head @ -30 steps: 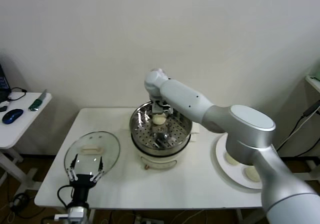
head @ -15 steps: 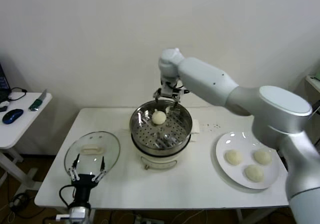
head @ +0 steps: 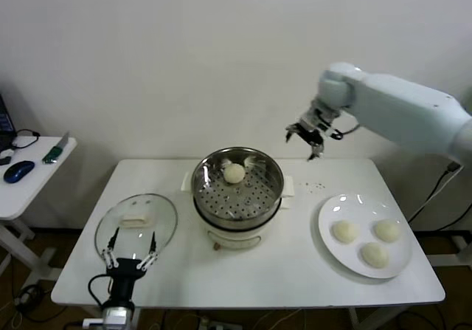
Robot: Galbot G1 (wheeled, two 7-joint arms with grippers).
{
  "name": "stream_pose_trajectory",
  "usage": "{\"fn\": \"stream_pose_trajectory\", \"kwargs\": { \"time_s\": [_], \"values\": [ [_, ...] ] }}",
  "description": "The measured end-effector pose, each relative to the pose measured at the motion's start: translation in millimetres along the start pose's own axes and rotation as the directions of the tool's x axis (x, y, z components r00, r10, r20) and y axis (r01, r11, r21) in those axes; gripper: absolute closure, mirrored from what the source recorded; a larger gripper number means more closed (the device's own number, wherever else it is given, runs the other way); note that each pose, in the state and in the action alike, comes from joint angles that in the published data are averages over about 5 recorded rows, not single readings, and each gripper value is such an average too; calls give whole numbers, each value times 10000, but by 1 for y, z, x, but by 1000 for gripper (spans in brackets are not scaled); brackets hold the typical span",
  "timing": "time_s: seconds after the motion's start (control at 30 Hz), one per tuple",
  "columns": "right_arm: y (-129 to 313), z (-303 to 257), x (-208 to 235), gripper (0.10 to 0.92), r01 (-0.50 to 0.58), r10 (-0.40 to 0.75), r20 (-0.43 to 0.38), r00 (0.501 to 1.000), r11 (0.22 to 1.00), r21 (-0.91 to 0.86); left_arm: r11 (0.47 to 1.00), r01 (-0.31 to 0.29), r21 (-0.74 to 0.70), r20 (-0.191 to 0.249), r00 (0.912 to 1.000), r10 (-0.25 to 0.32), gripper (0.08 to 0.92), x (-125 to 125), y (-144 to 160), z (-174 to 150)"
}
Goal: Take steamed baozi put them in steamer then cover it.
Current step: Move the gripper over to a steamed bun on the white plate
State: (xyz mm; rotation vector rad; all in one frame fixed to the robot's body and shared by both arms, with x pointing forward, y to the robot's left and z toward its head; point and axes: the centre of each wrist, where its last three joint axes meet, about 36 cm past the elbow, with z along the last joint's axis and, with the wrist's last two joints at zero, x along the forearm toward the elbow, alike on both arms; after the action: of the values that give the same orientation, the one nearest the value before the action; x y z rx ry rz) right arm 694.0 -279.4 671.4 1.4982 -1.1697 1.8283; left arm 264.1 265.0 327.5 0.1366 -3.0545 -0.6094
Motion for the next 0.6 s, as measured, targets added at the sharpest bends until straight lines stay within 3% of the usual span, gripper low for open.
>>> {"fn": "stream_pose_trajectory", "kwargs": {
  "time_s": [0.27, 0.6],
  "values": [
    [100, 46, -49, 200, 856, -730, 523, 9960, 9483, -3055, 9999, -127, -33, 0, 9999, 127, 177, 2, -5, -2],
    [175, 65, -114, 200, 1584, -1253, 1014, 9869, 8704, -4661, 9997, -180, -166, -63, 9998, 179, 177, 7, -4, -1]
  ]
}}
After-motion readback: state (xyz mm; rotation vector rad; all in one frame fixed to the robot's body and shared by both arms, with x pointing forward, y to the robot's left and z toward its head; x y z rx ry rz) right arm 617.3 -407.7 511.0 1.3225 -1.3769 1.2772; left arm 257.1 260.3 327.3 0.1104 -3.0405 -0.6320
